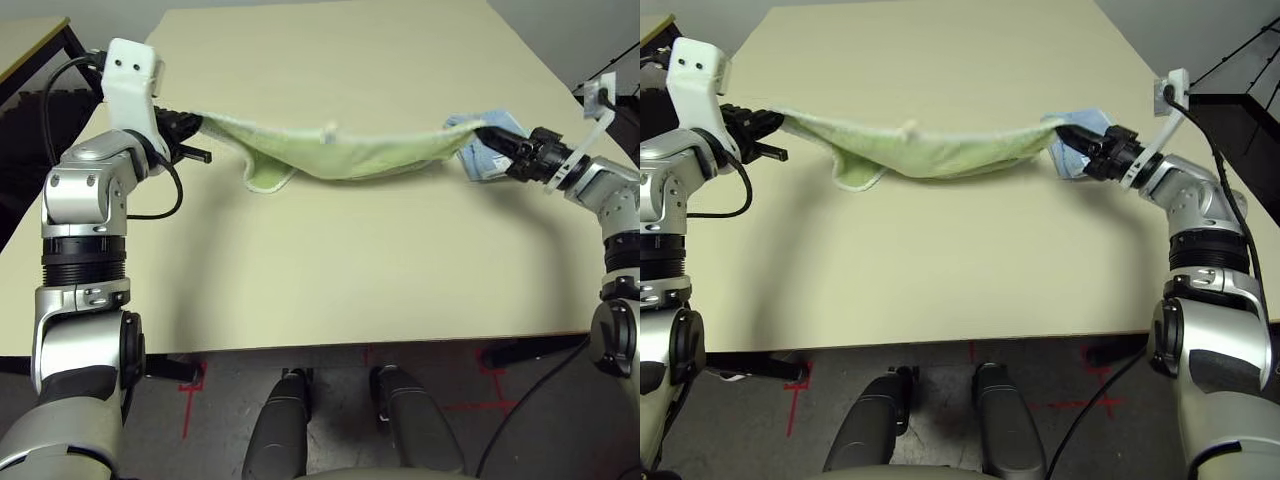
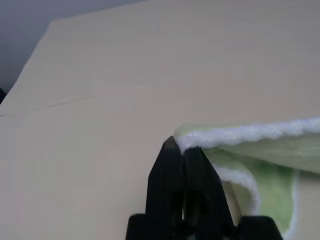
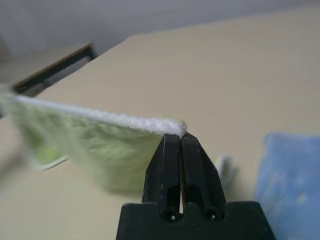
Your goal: Fold the towel and set it aside.
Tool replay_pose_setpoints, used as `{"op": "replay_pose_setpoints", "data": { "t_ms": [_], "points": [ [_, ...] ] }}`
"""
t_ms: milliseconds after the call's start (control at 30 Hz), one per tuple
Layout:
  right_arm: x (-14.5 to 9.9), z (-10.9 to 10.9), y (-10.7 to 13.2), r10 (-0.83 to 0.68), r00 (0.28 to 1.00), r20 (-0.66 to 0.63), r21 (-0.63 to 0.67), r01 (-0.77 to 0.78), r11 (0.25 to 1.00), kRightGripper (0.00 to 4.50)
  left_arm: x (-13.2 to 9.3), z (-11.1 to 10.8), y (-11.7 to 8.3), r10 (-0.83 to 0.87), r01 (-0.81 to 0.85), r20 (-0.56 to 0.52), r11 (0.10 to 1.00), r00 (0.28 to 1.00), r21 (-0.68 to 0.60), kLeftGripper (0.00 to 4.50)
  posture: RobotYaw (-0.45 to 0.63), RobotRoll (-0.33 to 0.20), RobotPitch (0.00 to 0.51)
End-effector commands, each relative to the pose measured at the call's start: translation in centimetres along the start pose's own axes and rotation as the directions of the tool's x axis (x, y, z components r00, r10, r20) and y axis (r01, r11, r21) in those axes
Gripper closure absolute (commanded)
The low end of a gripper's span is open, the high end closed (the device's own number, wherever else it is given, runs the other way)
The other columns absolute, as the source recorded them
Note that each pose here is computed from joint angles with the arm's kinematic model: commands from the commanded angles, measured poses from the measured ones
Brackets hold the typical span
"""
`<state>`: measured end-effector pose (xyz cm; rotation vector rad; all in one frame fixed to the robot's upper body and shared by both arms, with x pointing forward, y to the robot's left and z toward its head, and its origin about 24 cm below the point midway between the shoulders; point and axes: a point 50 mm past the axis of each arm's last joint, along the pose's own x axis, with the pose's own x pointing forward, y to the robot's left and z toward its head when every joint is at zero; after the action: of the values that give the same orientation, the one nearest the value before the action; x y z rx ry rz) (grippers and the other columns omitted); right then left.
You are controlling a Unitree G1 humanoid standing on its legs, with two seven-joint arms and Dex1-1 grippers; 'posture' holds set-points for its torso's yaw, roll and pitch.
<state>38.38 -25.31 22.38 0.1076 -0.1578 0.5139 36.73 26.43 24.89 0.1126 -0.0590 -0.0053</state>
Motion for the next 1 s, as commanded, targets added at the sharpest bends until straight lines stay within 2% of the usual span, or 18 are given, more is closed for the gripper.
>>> {"op": "replay_pose_setpoints", "data": {
  "t_ms": [33, 167, 300, 400, 467, 533, 667, 800, 1000],
  "points": [
    [1.6, 1.2, 0.0, -0.140, 0.983, 0.115, -0.114, 0.153, 0.982, 4.50, 0.5, 0.9, 2.0, 0.217, -0.212, 0.152, 0.976, 0.964, -0.053, 4.47, 0.01, 0.000, 0.180],
    [3.3, 2.6, 0.9, -0.236, 0.935, 0.267, -0.134, 0.278, 0.951, 4.50, 1.1, 1.5, 2.9, 0.338, -0.320, 0.299, 0.941, 0.893, -0.107, 4.47, 0.02, 0.000, 0.183],
    [4.2, 4.1, 1.8, -0.292, 0.857, 0.425, -0.104, 0.367, 0.925, 4.50, 1.1, 2.4, 3.1, 0.376, -0.341, 0.455, 0.926, 0.807, -0.160, 4.47, 0.01, 0.000, 0.185],
    [4.3, 4.3, 2.3, -0.296, 0.820, 0.491, -0.086, 0.383, 0.920, 4.50, 1.2, 2.4, 3.3, 0.408, -0.355, 0.487, 0.913, 0.772, -0.202, 4.47, 0.01, 0.000, 0.187],
    [4.4, 3.6, 2.4, -0.280, 0.832, 0.479, -0.088, 0.363, 0.927, 4.50, 1.3, 2.0, 3.2, 0.380, -0.339, 0.488, 0.924, 0.786, -0.175, 4.47, 0.01, 0.000, 0.190],
    [4.3, 2.5, 2.3, -0.258, 0.861, 0.438, -0.093, 0.329, 0.940, 4.50, 1.6, 0.9, 2.9, 0.310, -0.299, 0.440, 0.949, 0.843, -0.097, 4.47, 0.01, 0.000, 0.193],
    [3.8, -0.2, 2.1, -0.156, 0.937, 0.314, -0.096, 0.195, 0.976, 4.50, 1.4, -3.1, 2.6, 0.163, -0.175, 0.257, 0.984, 0.953, 0.024, 4.47, 0.01, 0.000, 0.194],
    [2.8, -2.4, 1.7, -0.084, 0.980, 0.181, -0.124, 0.107, 0.986, 4.50, 0.2, -5.8, 3.0, 0.100, -0.110, 0.134, 0.992, 0.986, 0.065, 4.47, 0.02, 0.000, 0.197],
    [2.4, -3.0, 1.6, 0.002, 0.996, 0.091, -0.124, 0.009, 0.992, 4.50, -0.9, -6.8, 3.1, -0.025, 0.029, -0.050, 0.996, 0.998, 0.084, 4.47, 0.03, 0.000, 0.199]
  ]
}}
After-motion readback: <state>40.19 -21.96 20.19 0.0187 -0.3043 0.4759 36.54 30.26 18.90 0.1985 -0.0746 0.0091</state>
